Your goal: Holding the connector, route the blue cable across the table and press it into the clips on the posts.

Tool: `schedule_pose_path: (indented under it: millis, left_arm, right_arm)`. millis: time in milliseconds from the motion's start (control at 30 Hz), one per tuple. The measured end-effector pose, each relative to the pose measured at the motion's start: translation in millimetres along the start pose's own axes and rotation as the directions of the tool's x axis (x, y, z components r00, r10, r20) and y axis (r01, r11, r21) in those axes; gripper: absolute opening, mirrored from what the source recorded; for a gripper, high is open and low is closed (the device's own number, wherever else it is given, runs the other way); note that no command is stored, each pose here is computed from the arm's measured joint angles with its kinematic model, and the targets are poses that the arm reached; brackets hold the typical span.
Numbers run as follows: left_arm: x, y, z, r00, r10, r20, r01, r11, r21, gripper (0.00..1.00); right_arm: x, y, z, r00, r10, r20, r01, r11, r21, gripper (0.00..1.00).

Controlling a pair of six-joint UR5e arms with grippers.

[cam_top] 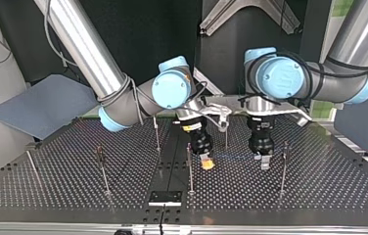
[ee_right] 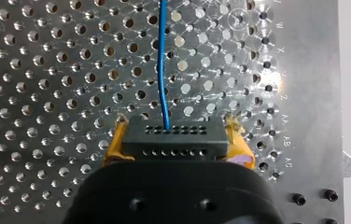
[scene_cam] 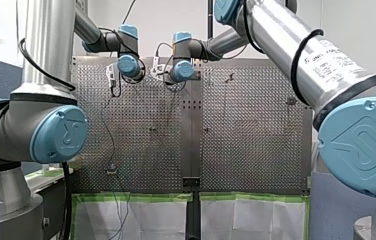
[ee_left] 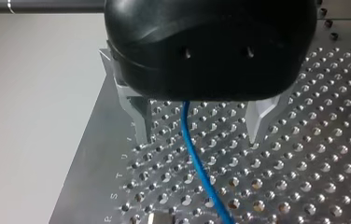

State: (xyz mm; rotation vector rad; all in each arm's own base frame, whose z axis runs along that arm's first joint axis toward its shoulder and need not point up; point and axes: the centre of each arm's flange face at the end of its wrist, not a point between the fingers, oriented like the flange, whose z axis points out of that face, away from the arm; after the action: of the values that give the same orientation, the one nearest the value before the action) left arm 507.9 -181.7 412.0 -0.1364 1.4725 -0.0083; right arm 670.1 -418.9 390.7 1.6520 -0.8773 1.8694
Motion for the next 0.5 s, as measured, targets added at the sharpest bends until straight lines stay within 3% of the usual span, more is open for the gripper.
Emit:
schedule_pose_path:
  millis: [67, 100, 167, 200, 267, 300, 367, 500]
  left_arm:
    - [0.6, -1.9, -1.3, 1.0000, 0.001, -0.004, -0.001, 1.0000, 0.003, 0.68]
    - [0.9, -2.8, -1.9, 1.0000, 0.001, -0.006, -0.001, 1.0000, 0.005, 0.68]
    - [1.4, -4.2, -3.3, 0.9999, 0.003, -0.010, -0.003, 1.0000, 0.005, 0.46]
    - [1.7, -4.5, -3.9, 0.9999, 0.004, -0.013, -0.004, 1.0000, 0.003, 0.46]
    - [2.5, -4.5, -5.3, 0.9998, 0.008, -0.021, -0.008, 1.0000, -0.005, 0.19]
    - [2.9, -4.4, -6.0, 0.9997, 0.010, -0.024, -0.010, 0.9999, -0.009, 0.19]
    - [3.7, -3.7, -7.6, 0.9993, 0.015, -0.033, -0.016, 0.9996, -0.022, 0.00]
    - [6.4, -3.5, -12.2, 0.9979, 0.030, -0.057, -0.032, 0.9987, -0.039, 0.00]
  right_arm:
    - [-0.1, 0.1, 0.0, 1.0000, 0.001, 0.000, -0.001, 1.0000, 0.000, 0.00]
    - [-0.1, 0.0, 0.1, 1.0000, 0.001, 0.000, -0.001, 1.0000, 0.000, 0.00]
    - [-0.2, 0.0, 0.1, 1.0000, 0.001, 0.000, -0.001, 1.0000, 0.001, 0.00]
    - [-0.3, 0.0, 0.0, 1.0000, 0.002, 0.001, -0.002, 1.0000, 0.001, 0.00]
    - [-0.4, 0.0, 0.0, 1.0000, 0.002, 0.001, -0.002, 1.0000, 0.001, 0.00]
    - [-0.4, 0.0, 0.0, 1.0000, 0.002, 0.002, -0.002, 1.0000, 0.001, 0.00]
    - [-0.4, 0.0, 0.0, 1.0000, 0.002, 0.002, -0.002, 1.0000, 0.001, 0.00]
    - [-0.4, 0.0, 0.0, 1.0000, 0.003, 0.002, -0.003, 1.0000, 0.001, 0.00]
